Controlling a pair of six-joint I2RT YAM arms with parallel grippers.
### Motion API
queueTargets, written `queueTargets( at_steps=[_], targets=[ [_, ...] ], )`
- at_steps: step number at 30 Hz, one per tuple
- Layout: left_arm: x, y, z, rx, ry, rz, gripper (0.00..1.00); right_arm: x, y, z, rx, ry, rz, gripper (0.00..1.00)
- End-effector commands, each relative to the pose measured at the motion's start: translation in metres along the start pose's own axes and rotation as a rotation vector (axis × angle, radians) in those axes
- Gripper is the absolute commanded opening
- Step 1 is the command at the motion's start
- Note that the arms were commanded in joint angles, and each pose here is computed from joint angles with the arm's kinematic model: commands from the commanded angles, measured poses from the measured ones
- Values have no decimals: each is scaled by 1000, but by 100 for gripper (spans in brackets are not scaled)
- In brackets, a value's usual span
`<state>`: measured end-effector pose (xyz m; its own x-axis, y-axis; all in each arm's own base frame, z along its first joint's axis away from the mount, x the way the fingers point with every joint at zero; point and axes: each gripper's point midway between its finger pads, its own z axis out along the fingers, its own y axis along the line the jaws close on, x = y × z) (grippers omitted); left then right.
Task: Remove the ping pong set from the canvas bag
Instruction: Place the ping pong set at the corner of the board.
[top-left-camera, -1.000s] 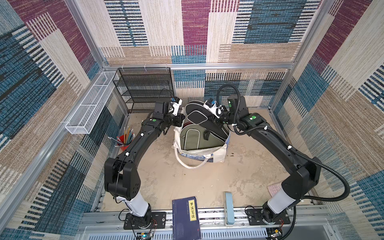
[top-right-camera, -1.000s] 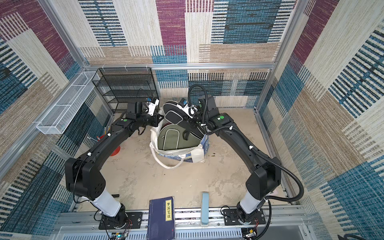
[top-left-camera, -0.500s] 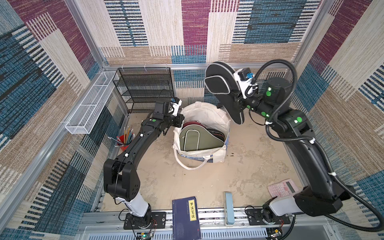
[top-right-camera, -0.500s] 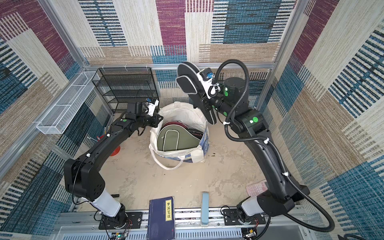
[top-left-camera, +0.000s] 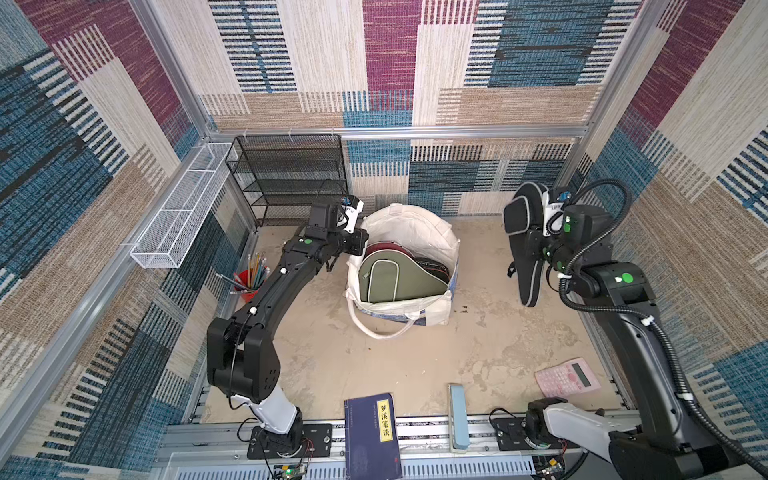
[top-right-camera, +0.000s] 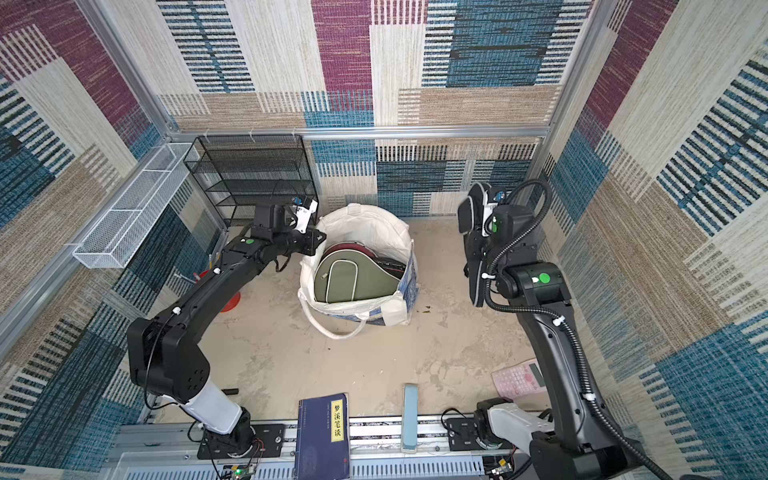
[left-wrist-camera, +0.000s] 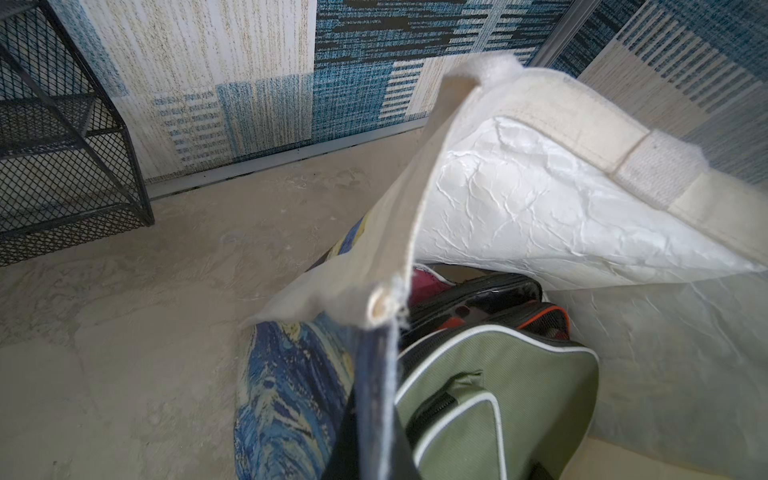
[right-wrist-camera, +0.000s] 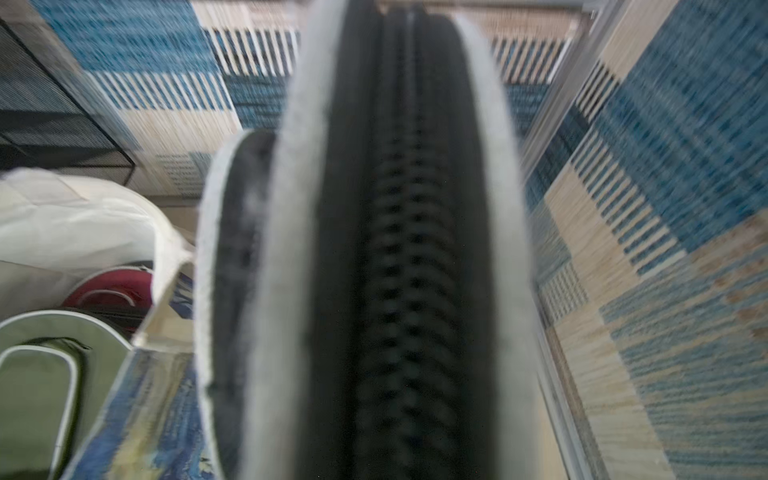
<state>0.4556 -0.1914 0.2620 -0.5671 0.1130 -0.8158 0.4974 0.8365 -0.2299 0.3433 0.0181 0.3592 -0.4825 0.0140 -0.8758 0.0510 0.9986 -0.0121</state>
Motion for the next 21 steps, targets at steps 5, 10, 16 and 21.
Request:
queueTargets(
  at_steps=[5, 10, 16, 21],
  targets=[
    [-4, -3, 2, 26, -22, -15, 0, 7, 25, 71, -207, -82, 107, 0],
    [-10, -8, -2, 53, -58, -13, 0, 19, 20, 107, -373, -129, 73, 0],
    [-8, -8, 4, 67, -59, -12, 0, 39, -20, 153, -605, -55, 132, 0],
    [-7, -9, 15, 90, -50, -13, 0, 67, -46, 200, -714, 72, 214, 0]
  ],
)
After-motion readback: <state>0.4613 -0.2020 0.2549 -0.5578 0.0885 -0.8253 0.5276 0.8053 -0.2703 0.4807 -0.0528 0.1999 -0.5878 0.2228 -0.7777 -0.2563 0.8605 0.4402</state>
